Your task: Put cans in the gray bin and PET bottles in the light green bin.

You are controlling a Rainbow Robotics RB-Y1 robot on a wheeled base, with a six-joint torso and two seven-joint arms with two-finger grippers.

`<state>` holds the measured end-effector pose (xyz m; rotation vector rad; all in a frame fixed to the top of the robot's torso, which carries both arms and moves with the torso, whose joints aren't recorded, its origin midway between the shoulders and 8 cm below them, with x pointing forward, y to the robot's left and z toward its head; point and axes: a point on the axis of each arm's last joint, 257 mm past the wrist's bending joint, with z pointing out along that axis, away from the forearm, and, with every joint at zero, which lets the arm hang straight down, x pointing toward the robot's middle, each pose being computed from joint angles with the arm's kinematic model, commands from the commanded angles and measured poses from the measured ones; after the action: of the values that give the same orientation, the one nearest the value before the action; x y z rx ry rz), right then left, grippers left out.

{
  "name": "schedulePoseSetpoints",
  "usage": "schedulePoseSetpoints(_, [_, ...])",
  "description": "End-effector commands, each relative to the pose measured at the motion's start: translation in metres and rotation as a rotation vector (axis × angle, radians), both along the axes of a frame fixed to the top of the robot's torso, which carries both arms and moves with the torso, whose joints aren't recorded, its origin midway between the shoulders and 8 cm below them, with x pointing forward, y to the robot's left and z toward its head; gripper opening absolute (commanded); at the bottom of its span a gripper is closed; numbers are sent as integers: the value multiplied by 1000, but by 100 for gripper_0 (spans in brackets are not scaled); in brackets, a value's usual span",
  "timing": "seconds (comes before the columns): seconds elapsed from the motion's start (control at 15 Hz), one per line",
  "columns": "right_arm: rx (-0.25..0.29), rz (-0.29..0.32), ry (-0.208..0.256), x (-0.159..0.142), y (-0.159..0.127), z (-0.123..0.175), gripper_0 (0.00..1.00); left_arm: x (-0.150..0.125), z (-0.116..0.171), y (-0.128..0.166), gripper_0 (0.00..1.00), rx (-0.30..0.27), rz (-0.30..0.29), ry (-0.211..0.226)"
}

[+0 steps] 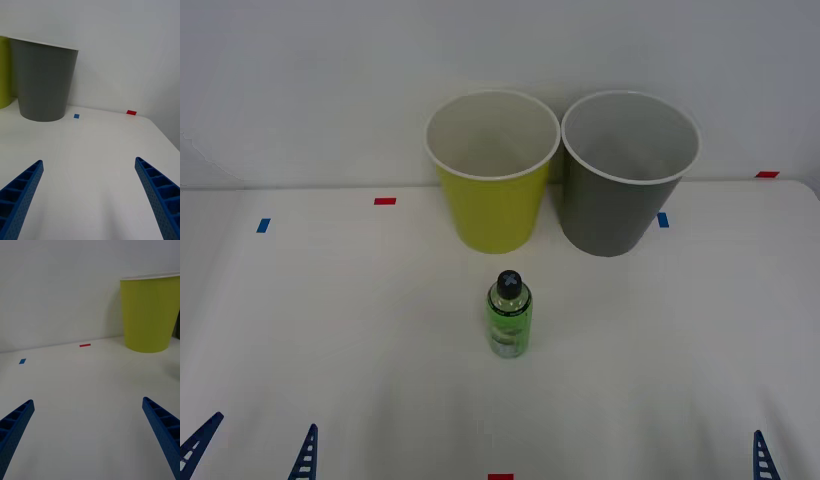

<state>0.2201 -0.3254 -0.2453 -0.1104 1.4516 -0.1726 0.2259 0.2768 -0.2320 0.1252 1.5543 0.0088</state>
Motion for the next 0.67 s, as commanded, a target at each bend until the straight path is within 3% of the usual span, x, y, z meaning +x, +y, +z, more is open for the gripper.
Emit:
schedulePoseSetpoints(0.07, [0, 0, 0, 0, 0, 0, 84, 0, 0, 0, 100, 0, 0, 0])
schedulePoseSetpoints(0.67, [0, 0, 0, 0, 0, 0, 84, 0, 0, 0, 100, 0, 0, 0])
